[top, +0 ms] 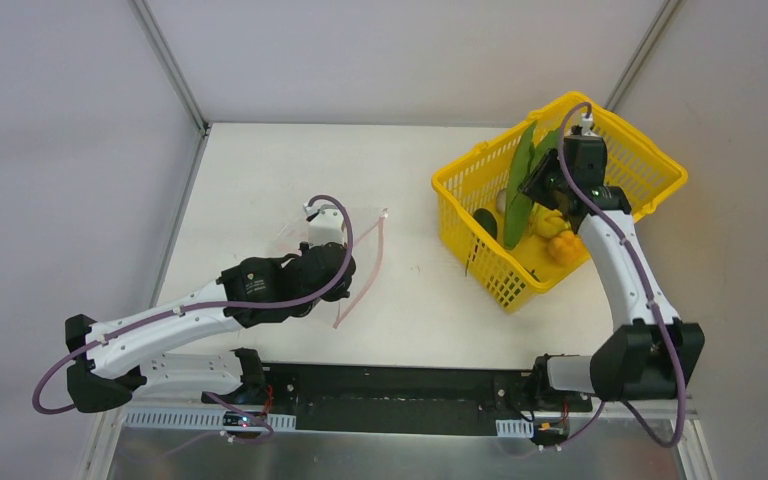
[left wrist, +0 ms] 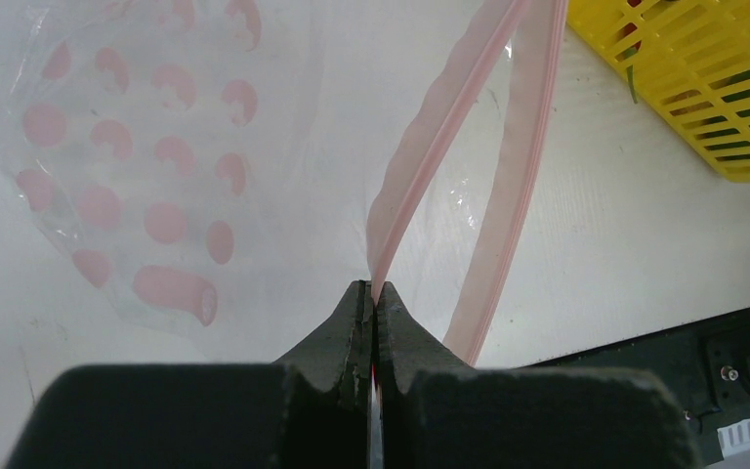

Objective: Place the food in the zip-top bag and seal the zipper
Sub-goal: Pick up the fake vegetable from the bin.

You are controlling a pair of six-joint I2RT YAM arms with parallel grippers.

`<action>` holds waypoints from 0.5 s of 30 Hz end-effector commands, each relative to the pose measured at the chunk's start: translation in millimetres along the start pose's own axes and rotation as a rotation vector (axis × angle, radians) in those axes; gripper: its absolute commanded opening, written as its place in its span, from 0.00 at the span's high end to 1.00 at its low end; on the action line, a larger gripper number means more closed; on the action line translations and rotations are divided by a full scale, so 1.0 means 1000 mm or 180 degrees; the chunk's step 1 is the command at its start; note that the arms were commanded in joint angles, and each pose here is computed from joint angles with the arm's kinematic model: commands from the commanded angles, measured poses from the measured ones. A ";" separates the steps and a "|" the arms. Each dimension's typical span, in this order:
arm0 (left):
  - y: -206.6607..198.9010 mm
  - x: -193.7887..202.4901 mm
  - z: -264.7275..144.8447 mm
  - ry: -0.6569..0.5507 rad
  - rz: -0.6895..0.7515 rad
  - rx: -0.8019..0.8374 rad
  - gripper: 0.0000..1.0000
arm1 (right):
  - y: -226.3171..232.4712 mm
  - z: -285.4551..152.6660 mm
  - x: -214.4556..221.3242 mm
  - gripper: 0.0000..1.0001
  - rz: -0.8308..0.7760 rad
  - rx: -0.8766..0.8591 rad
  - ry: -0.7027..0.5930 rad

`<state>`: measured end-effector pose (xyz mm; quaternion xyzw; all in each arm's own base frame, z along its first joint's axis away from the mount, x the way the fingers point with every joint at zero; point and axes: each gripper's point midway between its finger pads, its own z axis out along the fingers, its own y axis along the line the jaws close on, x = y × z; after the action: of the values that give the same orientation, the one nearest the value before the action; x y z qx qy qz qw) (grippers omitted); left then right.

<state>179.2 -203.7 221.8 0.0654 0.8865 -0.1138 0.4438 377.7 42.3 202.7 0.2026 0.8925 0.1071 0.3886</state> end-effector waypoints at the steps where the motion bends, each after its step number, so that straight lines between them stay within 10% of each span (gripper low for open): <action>1: 0.002 -0.004 0.000 -0.0037 -0.0062 0.0002 1.00 | 0.010 -0.026 -0.021 0.81 0.0152 -0.0222 -0.0461; 15: -0.004 -0.007 -0.001 -0.0063 -0.0134 0.0117 1.00 | 0.067 -0.154 -0.065 0.81 0.0300 -0.1468 -0.1446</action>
<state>179.8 -205.0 221.9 0.0633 0.8854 -0.1177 0.4452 334.8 51.5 305.4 0.1984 0.7943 0.1972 0.5392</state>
